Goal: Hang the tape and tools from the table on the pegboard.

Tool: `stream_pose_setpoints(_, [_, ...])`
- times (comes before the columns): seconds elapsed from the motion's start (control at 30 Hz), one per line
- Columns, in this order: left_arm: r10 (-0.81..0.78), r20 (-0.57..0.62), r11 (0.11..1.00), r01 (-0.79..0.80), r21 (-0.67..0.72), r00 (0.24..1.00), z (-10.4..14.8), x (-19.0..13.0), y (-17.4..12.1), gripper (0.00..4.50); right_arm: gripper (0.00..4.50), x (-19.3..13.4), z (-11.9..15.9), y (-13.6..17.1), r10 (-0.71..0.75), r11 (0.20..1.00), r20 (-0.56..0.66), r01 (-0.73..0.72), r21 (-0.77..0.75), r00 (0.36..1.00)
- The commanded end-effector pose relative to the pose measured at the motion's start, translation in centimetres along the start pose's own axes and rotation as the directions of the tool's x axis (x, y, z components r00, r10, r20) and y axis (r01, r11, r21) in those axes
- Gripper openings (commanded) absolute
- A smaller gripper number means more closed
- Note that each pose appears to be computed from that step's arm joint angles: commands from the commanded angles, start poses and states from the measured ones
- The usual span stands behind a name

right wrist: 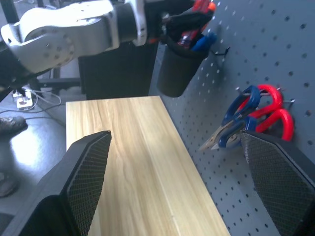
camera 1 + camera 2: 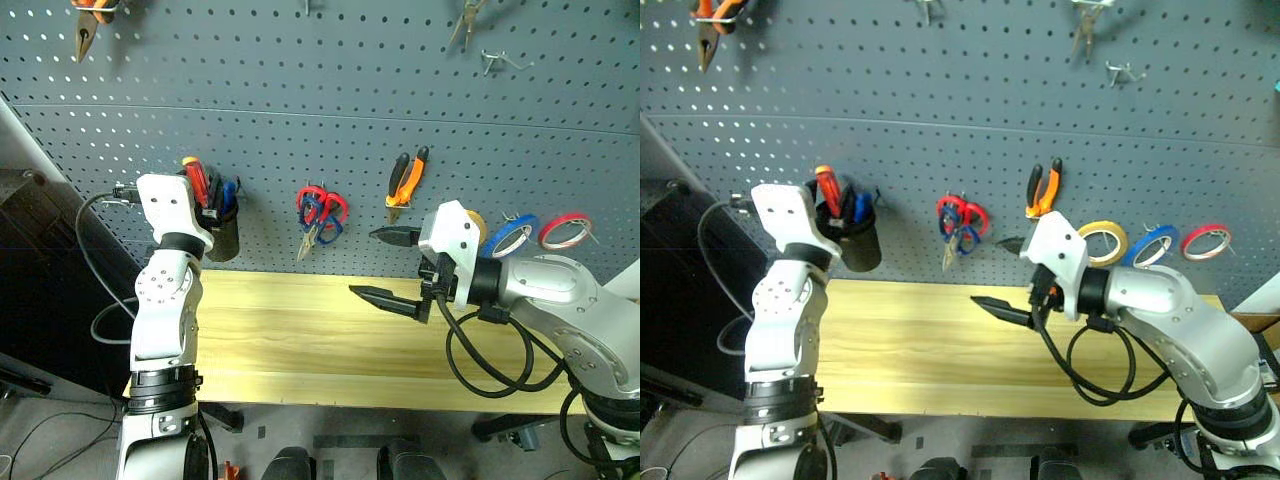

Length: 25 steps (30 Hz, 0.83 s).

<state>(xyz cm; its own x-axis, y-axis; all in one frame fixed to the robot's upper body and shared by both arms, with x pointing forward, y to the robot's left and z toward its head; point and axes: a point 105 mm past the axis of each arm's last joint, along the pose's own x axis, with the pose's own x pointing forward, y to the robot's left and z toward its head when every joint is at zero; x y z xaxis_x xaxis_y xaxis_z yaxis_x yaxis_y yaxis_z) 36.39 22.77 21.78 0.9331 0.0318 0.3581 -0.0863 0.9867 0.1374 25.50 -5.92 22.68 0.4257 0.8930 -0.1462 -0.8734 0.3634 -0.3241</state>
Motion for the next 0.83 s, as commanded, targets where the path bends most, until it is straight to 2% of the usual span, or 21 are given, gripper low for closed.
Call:
stream_pose_setpoints(0.03, [0.006,0.057,1.0,-0.007,0.012,0.998,2.1,-0.4,-0.5,4.01,4.5,-0.4,1.1,-0.1,-0.019,0.999,0.038,0.021,-0.032,0.999])
stream_pose_setpoints(0.07, [-0.006,0.023,1.0,0.006,0.004,1.0,1.8,-0.5,-0.9,4.29,4.5,-0.5,1.0,-0.1,-0.021,0.999,0.037,0.022,-0.029,0.999])
stream_pose_setpoints(0.13, [-0.007,-0.027,1.0,0.007,-0.011,1.0,1.9,-0.6,-1.9,4.29,4.5,-0.7,0.9,-0.3,-0.034,0.999,0.037,0.035,-0.018,0.999])
stream_pose_setpoints(0.27, [-0.067,-0.035,0.998,0.068,0.015,0.997,3.2,-0.9,-4.3,4.29,4.5,-1.3,0.1,-1.1,-0.103,0.995,0.038,0.102,0.013,0.994])
stream_pose_setpoints(0.37, [-0.173,-0.048,0.983,0.175,0.062,0.984,2.7,-1.9,-6.2,4.29,4.5,-1.9,-1.2,-2.4,-0.236,0.972,0.032,0.236,0.018,0.971])
stream_pose_setpoints(0.43, [-0.204,-0.089,0.978,0.207,0.034,0.975,1.6,-2.6,-6.7,4.29,4.5,-2.1,-2.1,-2.7,-0.282,0.959,0.031,0.281,0.037,0.959])
stream_pose_setpoints(0.53, [-0.294,-0.148,0.955,0.297,0.002,0.944,-1.2,-4.2,-7.3,4.29,4.5,-3.0,-5.8,-3.6,-0.46,0.886,0.007,0.459,0.067,0.888])
stream_pose_setpoints(0.63, [-0.322,-0.217,0.944,0.33,0.002,0.922,-3.7,-5.3,-7.1,4.29,4.5,-4.3,-9.2,-3.8,-0.575,0.812,-0.021,0.573,0.109,0.818])
stream_pose_setpoints(0.7, [-0.304,-0.311,0.949,0.315,-0.016,0.901,-6.9,-6.4,-6.3,4.29,4.5,-6.3,-13.2,-3.6,-0.676,0.716,-0.104,0.683,0.142,0.73])
stream_pose_setpoints(0.83, [-0.305,-0.38,0.944,0.33,0.0,0.873,-10.0,-7.6,-5.4,4.29,4.5,-8.8,-16.4,-3.5,-0.77,0.602,-0.162,0.787,0.135,0.617])
